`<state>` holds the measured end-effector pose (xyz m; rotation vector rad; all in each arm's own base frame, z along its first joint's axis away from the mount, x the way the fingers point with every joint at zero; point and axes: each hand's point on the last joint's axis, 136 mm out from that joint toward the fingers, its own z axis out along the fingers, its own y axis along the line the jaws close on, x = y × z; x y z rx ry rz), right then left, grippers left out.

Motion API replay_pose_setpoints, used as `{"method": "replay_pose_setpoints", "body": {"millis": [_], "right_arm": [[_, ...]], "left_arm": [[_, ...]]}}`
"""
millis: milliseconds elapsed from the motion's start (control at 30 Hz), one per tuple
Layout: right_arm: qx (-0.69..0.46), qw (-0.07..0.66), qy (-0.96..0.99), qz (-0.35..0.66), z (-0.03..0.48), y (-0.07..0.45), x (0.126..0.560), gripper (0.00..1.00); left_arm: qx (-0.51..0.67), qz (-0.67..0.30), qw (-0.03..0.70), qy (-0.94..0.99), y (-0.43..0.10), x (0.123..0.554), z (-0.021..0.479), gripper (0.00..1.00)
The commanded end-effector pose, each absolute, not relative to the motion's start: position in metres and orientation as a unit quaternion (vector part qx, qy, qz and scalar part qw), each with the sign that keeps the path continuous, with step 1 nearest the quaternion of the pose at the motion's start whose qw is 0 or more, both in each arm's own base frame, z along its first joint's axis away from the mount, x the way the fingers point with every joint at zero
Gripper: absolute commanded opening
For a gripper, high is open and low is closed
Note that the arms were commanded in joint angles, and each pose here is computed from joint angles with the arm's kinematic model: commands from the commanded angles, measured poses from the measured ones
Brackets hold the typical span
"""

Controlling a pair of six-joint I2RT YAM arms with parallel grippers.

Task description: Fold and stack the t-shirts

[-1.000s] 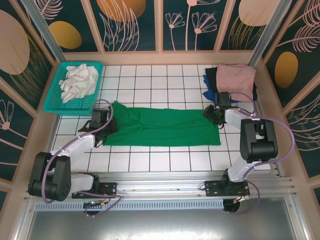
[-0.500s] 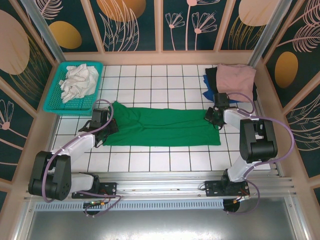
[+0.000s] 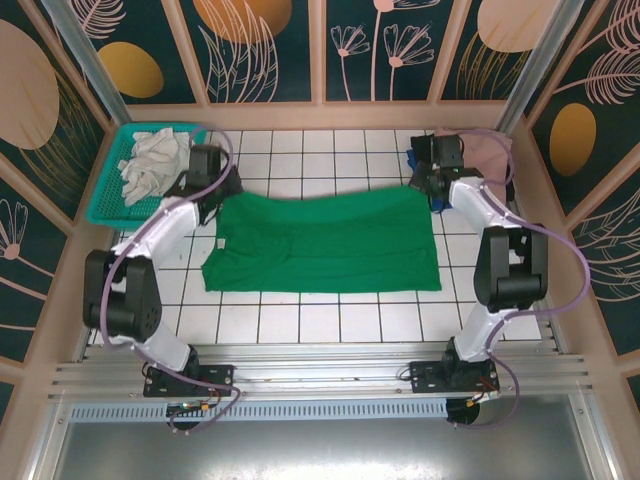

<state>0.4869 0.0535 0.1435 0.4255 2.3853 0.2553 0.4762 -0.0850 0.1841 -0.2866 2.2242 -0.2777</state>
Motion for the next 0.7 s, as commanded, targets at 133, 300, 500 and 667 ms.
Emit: {"method": "replay_pose_setpoints", "body": {"millis": [133, 300, 500, 667], "right_arm": [[0.159, 0.326, 0.929, 0.078, 0.117, 0.041, 0.456, 0.0], [0.172, 0.307, 0.931, 0.094, 0.094, 0.037, 0.418, 0.0], [0.176, 0.286, 0.933, 0.126, 0.071, 0.041, 0.384, 0.0], [0.178, 0.265, 0.938, 0.132, 0.051, 0.043, 0.366, 0.0]], "left_arm": [[-0.087, -0.111, 0.432, 0.891, -0.085, 0.454, 0.192, 0.0], [-0.098, -0.107, 0.393, 0.908, -0.075, 0.401, 0.151, 0.0], [-0.117, -0.135, 0.357, 0.917, -0.076, 0.355, 0.112, 0.0], [-0.127, -0.149, 0.326, 0.925, -0.079, 0.335, 0.081, 0.0]]}}
